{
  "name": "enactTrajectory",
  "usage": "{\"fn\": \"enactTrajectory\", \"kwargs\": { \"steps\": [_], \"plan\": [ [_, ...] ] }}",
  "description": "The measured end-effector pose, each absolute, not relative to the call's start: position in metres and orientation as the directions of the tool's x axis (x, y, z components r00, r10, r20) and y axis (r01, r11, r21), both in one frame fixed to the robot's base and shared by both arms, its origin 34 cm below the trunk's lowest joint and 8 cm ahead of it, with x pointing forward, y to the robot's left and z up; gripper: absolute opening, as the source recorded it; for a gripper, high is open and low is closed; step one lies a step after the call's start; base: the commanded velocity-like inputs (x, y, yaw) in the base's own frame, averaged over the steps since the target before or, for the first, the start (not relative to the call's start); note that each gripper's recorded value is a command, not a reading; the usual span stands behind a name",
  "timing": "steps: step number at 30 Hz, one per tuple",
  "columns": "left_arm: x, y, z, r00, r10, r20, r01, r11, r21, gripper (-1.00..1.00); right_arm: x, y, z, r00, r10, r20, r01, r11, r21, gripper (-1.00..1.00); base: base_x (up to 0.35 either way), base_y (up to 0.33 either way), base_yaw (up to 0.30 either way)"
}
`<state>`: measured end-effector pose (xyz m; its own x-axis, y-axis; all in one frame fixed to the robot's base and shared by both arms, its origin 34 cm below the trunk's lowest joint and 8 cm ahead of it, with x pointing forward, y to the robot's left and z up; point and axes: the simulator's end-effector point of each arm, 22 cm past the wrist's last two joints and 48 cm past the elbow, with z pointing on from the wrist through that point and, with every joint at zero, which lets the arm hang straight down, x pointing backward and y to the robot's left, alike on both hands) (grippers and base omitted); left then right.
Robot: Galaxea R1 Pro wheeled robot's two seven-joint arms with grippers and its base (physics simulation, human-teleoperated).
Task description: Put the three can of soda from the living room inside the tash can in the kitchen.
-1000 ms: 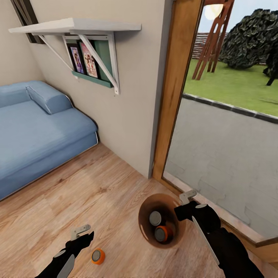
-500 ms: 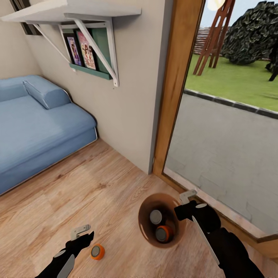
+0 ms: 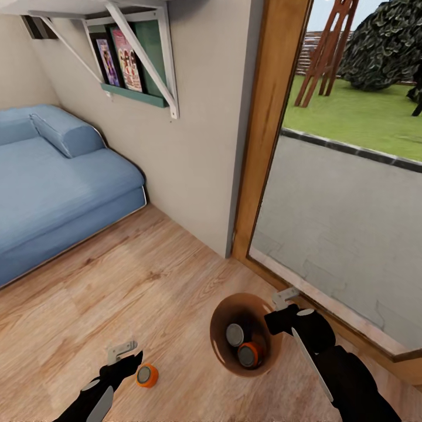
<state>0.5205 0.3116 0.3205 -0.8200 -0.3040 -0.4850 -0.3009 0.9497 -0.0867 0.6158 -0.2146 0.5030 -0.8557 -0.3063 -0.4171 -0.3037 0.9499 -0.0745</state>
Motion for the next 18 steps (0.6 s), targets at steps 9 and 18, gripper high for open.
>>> {"fn": "enactTrajectory", "kwargs": {
  "steps": [9,18],
  "plan": [
    [0.512,0.311,0.296,-0.827,-0.303,-0.473,-0.301,0.950,-0.083,1.00,0.610,-0.215,0.477,-0.861,-0.306,-0.405,-0.305,0.950,-0.070,-1.00,0.000,0.000,0.000],
    [0.507,0.311,0.290,-0.834,-0.303,-0.461,-0.302,0.950,-0.078,1.00,0.607,-0.215,0.470,-0.867,-0.306,-0.393,-0.305,0.950,-0.066,-1.00,0.000,0.000,0.000]
  ]
}}
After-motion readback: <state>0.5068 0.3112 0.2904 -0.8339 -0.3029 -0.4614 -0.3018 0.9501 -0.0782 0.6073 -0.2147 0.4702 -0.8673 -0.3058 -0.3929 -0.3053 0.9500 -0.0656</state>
